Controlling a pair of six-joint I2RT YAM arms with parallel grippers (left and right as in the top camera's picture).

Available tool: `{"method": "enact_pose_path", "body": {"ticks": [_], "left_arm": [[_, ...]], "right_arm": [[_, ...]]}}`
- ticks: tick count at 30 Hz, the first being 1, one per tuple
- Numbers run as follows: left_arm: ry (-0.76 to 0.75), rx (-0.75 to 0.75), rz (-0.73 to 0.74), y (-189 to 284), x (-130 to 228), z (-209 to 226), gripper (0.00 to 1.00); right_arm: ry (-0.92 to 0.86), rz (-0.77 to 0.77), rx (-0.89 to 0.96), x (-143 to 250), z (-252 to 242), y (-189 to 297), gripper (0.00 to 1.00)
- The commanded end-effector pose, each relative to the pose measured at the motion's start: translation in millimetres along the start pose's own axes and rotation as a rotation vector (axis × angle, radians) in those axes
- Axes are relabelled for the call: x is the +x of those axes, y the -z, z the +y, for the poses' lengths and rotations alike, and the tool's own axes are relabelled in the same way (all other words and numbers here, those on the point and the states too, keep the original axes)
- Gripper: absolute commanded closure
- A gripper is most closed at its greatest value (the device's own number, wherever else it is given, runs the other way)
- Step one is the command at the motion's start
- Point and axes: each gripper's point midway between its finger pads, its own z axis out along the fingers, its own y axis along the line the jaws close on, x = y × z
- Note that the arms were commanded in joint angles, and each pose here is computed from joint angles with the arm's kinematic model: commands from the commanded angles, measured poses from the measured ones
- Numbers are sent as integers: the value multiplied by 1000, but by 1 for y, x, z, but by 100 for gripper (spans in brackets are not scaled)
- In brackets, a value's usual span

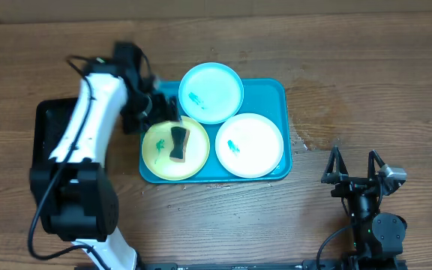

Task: Clean dirty plates on tray and stack at the side
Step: 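Carry the sponge with the left gripper onto the yellow plate, then reach the right gripper to the yellow plate rim and grasp it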

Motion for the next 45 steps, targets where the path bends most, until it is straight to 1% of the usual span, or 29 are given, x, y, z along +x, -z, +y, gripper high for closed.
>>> {"method": "enact_pose_path", "body": {"ticks": [1, 3, 7, 9, 10, 12, 13, 14, 15, 16, 17, 18, 19, 20, 23, 25, 26, 29, 30, 32, 33, 34, 36, 38, 39, 40, 42, 43, 45], "left_arm": [[13, 22, -134, 55, -28, 1, 0], [23, 13, -164, 64, -34, 7, 0], [79, -77, -203, 69, -43, 36, 0], [111, -85, -201, 71, -42, 45, 0], [114, -89, -204, 72, -43, 47, 0], [116, -104, -206, 72, -43, 50, 0], [117, -105, -206, 72, -43, 50, 0], [117, -105, -206, 72, -43, 50, 0], [116, -105, -206, 72, -43, 50, 0], [116, -105, -208, 72, -44, 50, 0], [115, -104, -212, 73, -45, 50, 0], [114, -104, -216, 73, -45, 50, 0], [114, -103, -218, 73, -46, 50, 0], [114, -103, -218, 73, -46, 50, 0], [113, -100, -215, 73, -45, 49, 0], [114, -101, -209, 72, -44, 49, 0], [115, -101, -206, 72, -43, 49, 0], [115, -101, -205, 72, -43, 49, 0], [115, -101, -206, 72, -43, 49, 0], [115, -101, -206, 72, -43, 49, 0], [115, -101, -205, 72, -43, 49, 0], [115, -101, -203, 72, -43, 49, 0], [116, -102, -200, 72, -42, 49, 0], [116, -102, -200, 72, -42, 49, 0], [116, -102, -200, 72, -42, 49, 0], [116, -102, -201, 72, -42, 49, 0], [116, -101, -203, 72, -42, 49, 0], [116, -101, -203, 72, -42, 49, 0], [116, -102, -202, 72, -42, 49, 0]], "right_arm": [[2, -6, 12, 1, -3, 0, 0], [2, -6, 12, 1, -3, 0, 0], [2, -6, 12, 1, -3, 0, 0], [-1, -70, 69, -13, -12, 1, 0], [-11, -91, 51, -18, -9, 1, 0], [-109, -94, -86, -23, 15, 2, 0], [-189, -140, -182, -38, 32, 6, 0], [-245, -219, -322, -64, 56, 17, 0], [-227, -328, -408, -91, 70, 31, 0], [-214, -405, -444, -108, 75, 41, 0], [-163, -565, -501, -144, 86, 66, 0], [-127, -638, -513, -162, 91, 79, 0], [-78, -696, -515, -184, 98, 91, 0], [-26, -692, -488, -205, 105, 93, 0], [120, -476, -356, -231, 115, 67, 0], [195, -136, -270, -230, 119, 32, 0], [190, -25, -276, -226, 124, 22, 0], [63, 316, -409, -206, 155, 0, 0], [2, 420, -506, -201, 174, -10, 0], [-33, 497, -649, -197, 197, -21, 0], [-48, 541, -703, -193, 207, -29, 3], [-55, 567, -710, -189, 211, -35, 5], [-57, 696, -656, -162, 221, -60, 11], [-10, 828, -549, -127, 230, -76, 11], [45, 920, -487, -98, 238, -84, 12], [72, 974, -453, -79, 246, -89, 13], [100, 1086, -384, -26, 267, -100, 23], [106, 1111, -371, -11, 272, -102, 25], [126, 1180, -342, 30, 283, -106, 34]]}}
